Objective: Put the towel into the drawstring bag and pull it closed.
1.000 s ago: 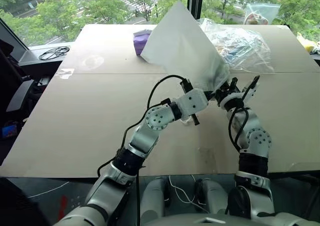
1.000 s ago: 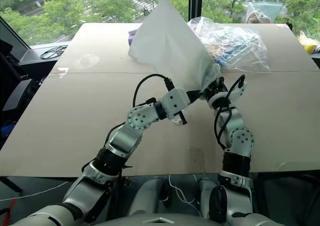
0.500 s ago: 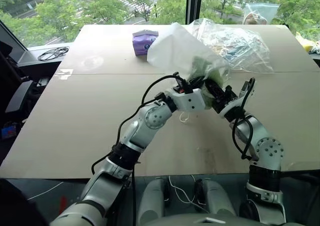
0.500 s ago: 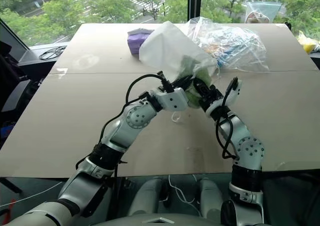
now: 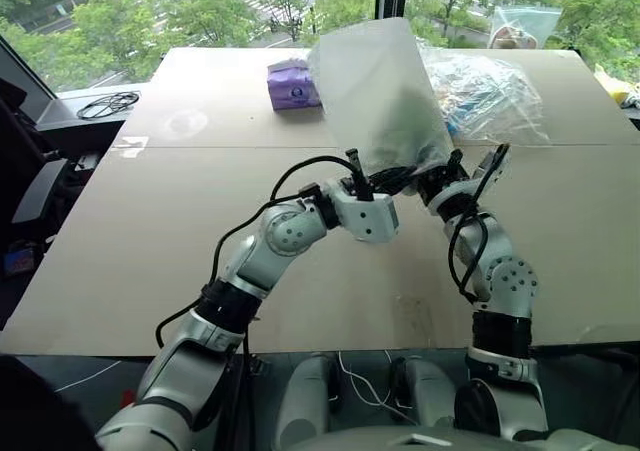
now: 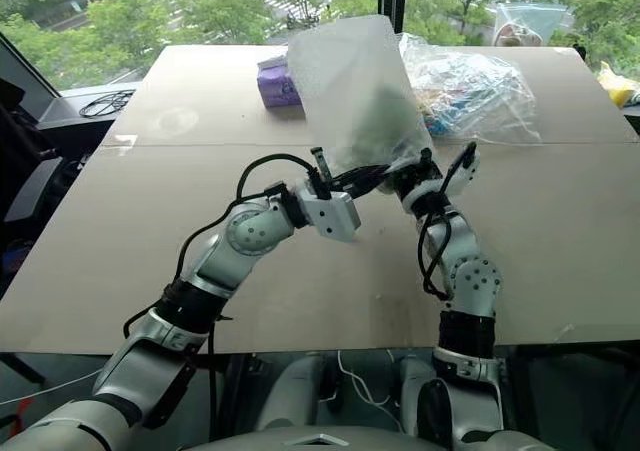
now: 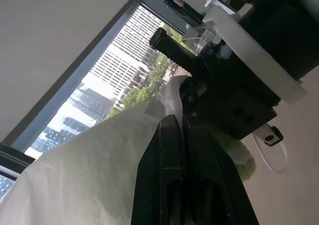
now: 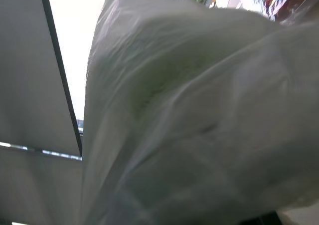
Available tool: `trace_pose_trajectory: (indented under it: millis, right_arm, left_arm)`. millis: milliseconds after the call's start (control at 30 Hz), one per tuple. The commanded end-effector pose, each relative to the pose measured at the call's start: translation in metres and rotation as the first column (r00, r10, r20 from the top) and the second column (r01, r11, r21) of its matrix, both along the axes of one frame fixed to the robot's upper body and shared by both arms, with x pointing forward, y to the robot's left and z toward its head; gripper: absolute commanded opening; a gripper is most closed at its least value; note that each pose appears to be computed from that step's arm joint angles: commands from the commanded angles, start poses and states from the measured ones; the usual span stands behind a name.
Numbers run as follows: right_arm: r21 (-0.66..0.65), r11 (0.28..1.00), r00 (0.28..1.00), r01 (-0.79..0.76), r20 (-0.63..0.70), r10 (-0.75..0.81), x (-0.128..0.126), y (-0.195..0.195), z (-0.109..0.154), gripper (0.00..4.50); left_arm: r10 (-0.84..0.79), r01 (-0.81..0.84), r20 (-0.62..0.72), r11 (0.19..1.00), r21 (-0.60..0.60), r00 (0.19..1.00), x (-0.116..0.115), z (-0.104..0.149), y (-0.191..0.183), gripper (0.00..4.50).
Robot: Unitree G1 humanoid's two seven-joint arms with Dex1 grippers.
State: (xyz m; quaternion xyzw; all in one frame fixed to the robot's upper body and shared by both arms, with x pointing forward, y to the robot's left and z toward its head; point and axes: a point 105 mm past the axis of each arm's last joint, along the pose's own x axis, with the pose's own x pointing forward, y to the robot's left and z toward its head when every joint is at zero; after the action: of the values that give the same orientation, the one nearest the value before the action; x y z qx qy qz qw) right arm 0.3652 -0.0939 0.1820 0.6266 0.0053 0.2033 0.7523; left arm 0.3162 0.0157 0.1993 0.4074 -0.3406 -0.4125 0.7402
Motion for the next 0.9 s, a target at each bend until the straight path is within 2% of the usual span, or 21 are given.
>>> trace_pose_trajectory:
  millis: [33, 100, 133, 167, 200, 300, 400, 567, 667, 767, 900]
  right_arm:
    - [-0.067, 0.994, 0.988, -0.088, 0.117, 0.096, -0.017, 0.029, 0.018, 0.12]
    - [0.051, 0.999, 1.0, -0.01, 0.019, 0.009, -0.003, 0.013, 0.009, 0.12]
    - [0.035, 0.999, 1.0, 0.003, 0.006, -0.003, -0.001, 0.012, 0.005, 0.12]
    - [-0.004, 1.0, 1.0, 0.01, 0.005, -0.009, 0.0, 0.014, 0.003, 1.13]
    - [-0.017, 1.0, 1.0, 0.012, 0.002, -0.011, 0.0, 0.014, 0.001, 1.44]
    - [-0.033, 0.999, 1.0, 0.023, -0.015, -0.024, 0.002, 0.013, 0.0, 2.95]
    - [-0.219, 0.975, 0.999, 0.036, -0.001, -0.037, 0.003, 0.01, -0.004, 4.47]
    - [-0.402, 0.915, 0.997, 0.011, 0.077, 0.022, -0.004, 0.013, 0.001, 4.47]
    - [-0.521, 0.854, 0.992, 0.001, 0.105, 0.063, -0.011, 0.013, -0.001, 4.47]
    - [-0.513, 0.858, 0.989, 0.009, 0.131, 0.068, -0.017, 0.005, 0.006, 4.47]
    - [-0.481, 0.877, 0.947, -0.001, 0.28, 0.155, -0.04, -0.006, 0.035, 4.47]
  left_arm:
    - [-0.011, 0.009, -0.013, 0.988, -0.152, 1.0, -0.002, 0.028, 0.003, 0.0]
    - [0.007, -0.021, -0.06, 0.971, -0.238, 0.998, 0.005, 0.038, 0.008, 0.0]
    - [0.012, -0.037, -0.093, 0.96, -0.279, 0.996, 0.009, 0.041, 0.011, 0.0]
    - [0.017, -0.054, -0.12, 0.949, -0.312, 0.993, 0.012, 0.044, 0.013, 0.0]
    - [0.016, -0.069, -0.151, 0.934, -0.35, 0.988, 0.016, 0.046, 0.015, 0.0]
    - [0.016, -0.107, -0.213, 0.9, -0.422, 0.977, 0.023, 0.052, 0.021, 0.0]
    - [0.021, -0.177, -0.301, 0.846, -0.503, 0.953, 0.037, 0.057, 0.034, 0.0]
    - [-0.017, -0.222, -0.388, 0.797, -0.561, 0.922, 0.047, 0.057, 0.042, 0.0]
    - [-0.046, -0.242, -0.431, 0.77, -0.59, 0.901, 0.051, 0.057, 0.046, 0.0]
    - [-0.072, -0.246, -0.452, 0.758, -0.604, 0.889, 0.051, 0.057, 0.047, 0.0]
    - [-0.09, -0.26, -0.468, 0.733, -0.629, 0.879, 0.054, 0.06, 0.051, 0.0]
